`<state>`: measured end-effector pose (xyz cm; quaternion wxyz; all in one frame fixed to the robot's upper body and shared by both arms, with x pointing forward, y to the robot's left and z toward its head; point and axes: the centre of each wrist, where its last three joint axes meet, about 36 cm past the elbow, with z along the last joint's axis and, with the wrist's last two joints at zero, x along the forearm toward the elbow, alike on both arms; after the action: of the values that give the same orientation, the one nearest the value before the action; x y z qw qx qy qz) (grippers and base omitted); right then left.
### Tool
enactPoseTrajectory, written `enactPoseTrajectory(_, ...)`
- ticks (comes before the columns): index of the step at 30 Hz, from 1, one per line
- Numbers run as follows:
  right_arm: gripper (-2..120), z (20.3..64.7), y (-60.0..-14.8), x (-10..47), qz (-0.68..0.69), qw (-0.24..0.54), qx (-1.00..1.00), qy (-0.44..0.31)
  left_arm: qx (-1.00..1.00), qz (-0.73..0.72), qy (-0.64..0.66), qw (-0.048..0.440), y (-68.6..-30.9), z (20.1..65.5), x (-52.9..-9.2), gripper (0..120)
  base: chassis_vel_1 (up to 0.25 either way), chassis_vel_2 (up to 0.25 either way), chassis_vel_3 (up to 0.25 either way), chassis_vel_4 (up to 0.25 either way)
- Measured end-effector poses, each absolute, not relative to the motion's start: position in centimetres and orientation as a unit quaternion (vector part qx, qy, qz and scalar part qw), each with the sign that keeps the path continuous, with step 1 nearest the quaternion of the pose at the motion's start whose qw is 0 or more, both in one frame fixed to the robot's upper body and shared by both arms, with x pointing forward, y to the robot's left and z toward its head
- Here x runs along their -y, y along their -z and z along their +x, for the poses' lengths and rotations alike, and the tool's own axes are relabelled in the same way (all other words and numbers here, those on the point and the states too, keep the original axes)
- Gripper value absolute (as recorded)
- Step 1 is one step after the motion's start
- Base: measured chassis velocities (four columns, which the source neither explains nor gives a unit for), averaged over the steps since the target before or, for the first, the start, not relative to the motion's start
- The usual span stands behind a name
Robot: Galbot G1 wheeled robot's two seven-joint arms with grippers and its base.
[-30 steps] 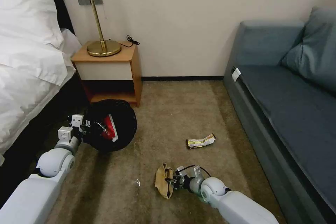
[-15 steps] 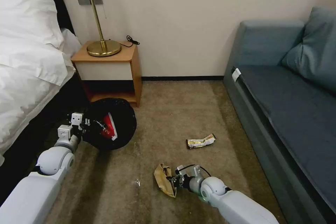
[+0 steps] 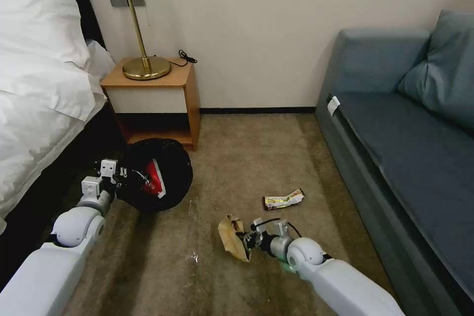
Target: Pick up the trash bin, then pick up the garbage on the floor and place it into the trash bin.
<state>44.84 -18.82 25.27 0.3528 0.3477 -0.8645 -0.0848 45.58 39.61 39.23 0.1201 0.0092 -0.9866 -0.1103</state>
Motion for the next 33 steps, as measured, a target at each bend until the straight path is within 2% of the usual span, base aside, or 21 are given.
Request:
enactPoseTrajectory(5, 0, 46.8, -28.2, 19.8, 0.344, 0.315, 0.880, 0.095, 0.987, 0.008, 0.103, 0.123, -38.7, 45.7, -39.2, 1, 0.000, 0.000, 0.000, 0.000)
enactPoseTrajectory(7, 0, 49.1, -31.5, 20.3, 0.343, 0.277, 0.891, 0.111, 0.988, 0.005, 0.096, 0.122, -38.5, 46.0, -38.6, 1, 0.000, 0.000, 0.000, 0.000)
enactPoseTrajectory(15, 0, 52.9, -38.0, 19.5, 0.357, 0.209, 0.898, 0.148, 0.990, -0.002, 0.074, 0.120, -38.4, 46.7, -37.2, 1, 0.000, 0.000, 0.000, 0.000)
enactPoseTrajectory(20, 0, 53.7, -41.1, 17.5, 0.380, 0.182, 0.890, 0.171, 0.991, -0.005, 0.053, 0.121, -38.3, 47.2, -36.5, 1, 0.000, 0.000, 0.000, 0.000)
enactPoseTrajectory(24, 0, 53.6, -44.0, 13.1, 0.421, 0.162, 0.870, 0.199, 0.992, -0.005, 0.027, 0.119, -38.3, 48.0, -35.5, 1, 0.000, 0.000, 0.000, 0.000)
enactPoseTrajectory(33, 0, 53.2, -44.3, 8.4, 0.452, 0.165, 0.850, 0.213, 0.993, -0.010, -0.001, 0.115, -38.3, 48.3, -33.9, 1, 0.000, 0.000, 0.000, 0.000)
